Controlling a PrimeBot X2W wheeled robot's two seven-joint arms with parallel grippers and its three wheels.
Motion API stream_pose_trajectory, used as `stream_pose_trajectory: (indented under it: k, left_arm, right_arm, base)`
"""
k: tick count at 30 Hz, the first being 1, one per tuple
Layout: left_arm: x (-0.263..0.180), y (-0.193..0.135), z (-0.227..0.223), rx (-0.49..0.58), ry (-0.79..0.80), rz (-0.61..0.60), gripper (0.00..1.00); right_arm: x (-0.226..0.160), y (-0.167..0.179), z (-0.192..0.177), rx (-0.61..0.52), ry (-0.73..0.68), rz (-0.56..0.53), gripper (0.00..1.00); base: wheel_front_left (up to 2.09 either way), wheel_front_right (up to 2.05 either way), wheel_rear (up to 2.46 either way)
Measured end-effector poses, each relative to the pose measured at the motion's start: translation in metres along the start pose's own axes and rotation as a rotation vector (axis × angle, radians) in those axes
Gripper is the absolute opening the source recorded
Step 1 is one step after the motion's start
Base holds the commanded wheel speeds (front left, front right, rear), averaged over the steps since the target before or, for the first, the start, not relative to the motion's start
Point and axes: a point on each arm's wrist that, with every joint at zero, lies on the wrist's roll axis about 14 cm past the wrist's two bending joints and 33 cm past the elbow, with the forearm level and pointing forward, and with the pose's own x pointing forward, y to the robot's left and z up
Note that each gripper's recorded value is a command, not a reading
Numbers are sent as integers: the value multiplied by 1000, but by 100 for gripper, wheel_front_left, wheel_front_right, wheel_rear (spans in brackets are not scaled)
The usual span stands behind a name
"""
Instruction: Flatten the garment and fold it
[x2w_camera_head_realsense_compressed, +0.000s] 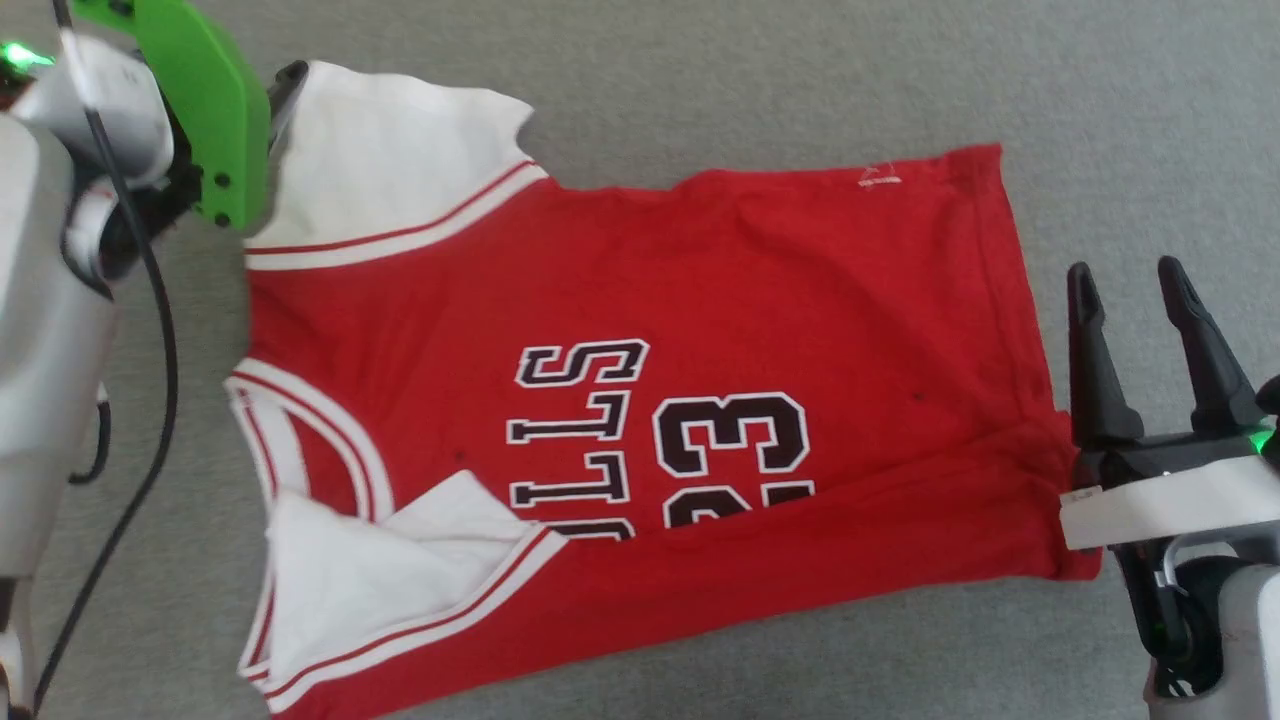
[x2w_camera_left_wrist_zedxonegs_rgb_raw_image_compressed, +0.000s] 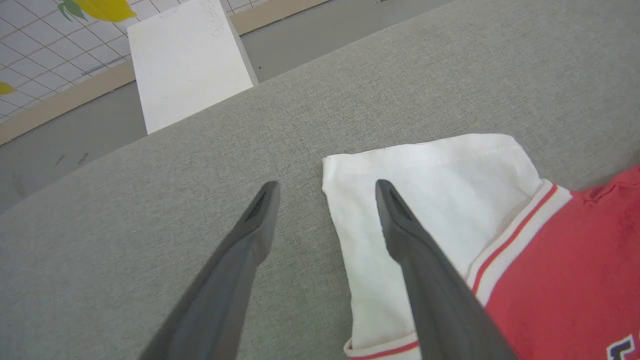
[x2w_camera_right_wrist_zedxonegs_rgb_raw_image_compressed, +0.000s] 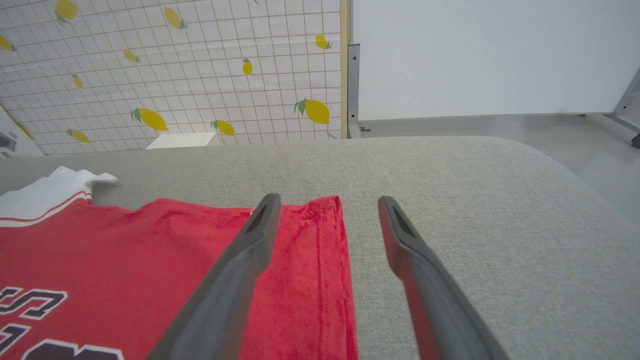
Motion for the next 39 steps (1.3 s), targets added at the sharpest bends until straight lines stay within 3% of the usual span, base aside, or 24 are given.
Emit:
stream_pose_trajectory:
  k: [8, 15, 17, 20, 28, 39]
  left_arm:
    - [53, -1, -47, -58, 297, -45, 100]
    - [80, -4, -48, -98, 309, -73, 100]
    - [82, -7, -51, -133, 335, -102, 0]
    - [79, -12, -52, -137, 352, -124, 0]
    - [64, -19, -33, -73, 176, -100, 0]
    - [-4, -21, 12, 46, -146, -70, 0]
  right_arm:
    - [-3, -18, -28, -2, 71, -66, 100]
    - [-8, -31, -44, -19, 122, -106, 100]
    - [-9, -33, -48, -22, 132, -113, 100]
    - [-8, -35, -49, -28, 139, -115, 100]
    - [0, -43, -38, -115, 191, -60, 100]
    - [38, -21, -30, -211, 478, 156, 100]
  base:
    - [0, 0, 0]
    - [0, 0, 0]
    - [0, 0, 0]
    - [0, 0, 0]
    - [0, 0, 0]
    - [0, 0, 0]
